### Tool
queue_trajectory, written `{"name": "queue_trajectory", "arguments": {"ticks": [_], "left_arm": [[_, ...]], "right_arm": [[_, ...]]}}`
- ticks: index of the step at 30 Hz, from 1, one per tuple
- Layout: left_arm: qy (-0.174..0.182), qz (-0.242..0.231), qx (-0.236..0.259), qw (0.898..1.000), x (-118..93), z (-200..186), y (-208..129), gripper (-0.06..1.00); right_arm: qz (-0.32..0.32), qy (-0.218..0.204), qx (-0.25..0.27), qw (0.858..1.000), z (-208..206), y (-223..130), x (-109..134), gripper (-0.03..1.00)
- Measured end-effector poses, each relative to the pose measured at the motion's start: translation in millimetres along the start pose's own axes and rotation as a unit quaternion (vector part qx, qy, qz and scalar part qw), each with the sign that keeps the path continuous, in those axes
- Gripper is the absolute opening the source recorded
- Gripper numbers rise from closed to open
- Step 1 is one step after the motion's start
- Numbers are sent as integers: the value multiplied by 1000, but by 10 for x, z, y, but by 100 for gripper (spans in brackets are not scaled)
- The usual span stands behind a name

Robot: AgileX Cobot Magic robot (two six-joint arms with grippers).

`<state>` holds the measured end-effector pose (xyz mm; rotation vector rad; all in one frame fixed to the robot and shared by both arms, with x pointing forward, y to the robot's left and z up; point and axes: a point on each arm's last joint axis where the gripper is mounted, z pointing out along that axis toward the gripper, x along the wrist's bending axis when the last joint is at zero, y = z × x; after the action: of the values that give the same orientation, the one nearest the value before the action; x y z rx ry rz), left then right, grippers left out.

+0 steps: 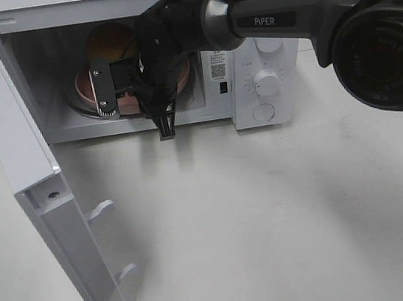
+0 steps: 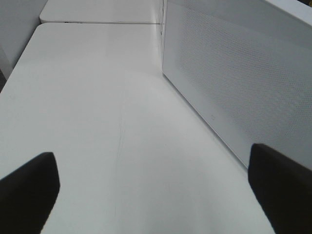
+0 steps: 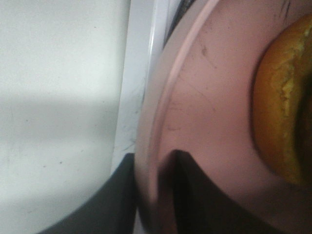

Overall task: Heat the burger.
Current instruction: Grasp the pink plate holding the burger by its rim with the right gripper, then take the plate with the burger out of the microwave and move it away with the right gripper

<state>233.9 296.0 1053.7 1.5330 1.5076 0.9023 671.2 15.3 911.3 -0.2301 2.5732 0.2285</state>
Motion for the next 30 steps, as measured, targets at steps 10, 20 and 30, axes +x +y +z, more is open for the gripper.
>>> {"name": "queue_trajectory", "arguments": {"ticks": [10,20,30], "left_arm": [[0,0,0,1000,0,-1,-1,99],[0,0,0,1000,0,-1,-1,99],[0,0,0,1000,0,-1,-1,99]], "right_arm": [[-21,-14,3,1000,-28,-2,-39,17],[-23,-17,1,1000,-208,36,-100,12],[-32,-13,-3,999,-282,12,-17,12]]}}
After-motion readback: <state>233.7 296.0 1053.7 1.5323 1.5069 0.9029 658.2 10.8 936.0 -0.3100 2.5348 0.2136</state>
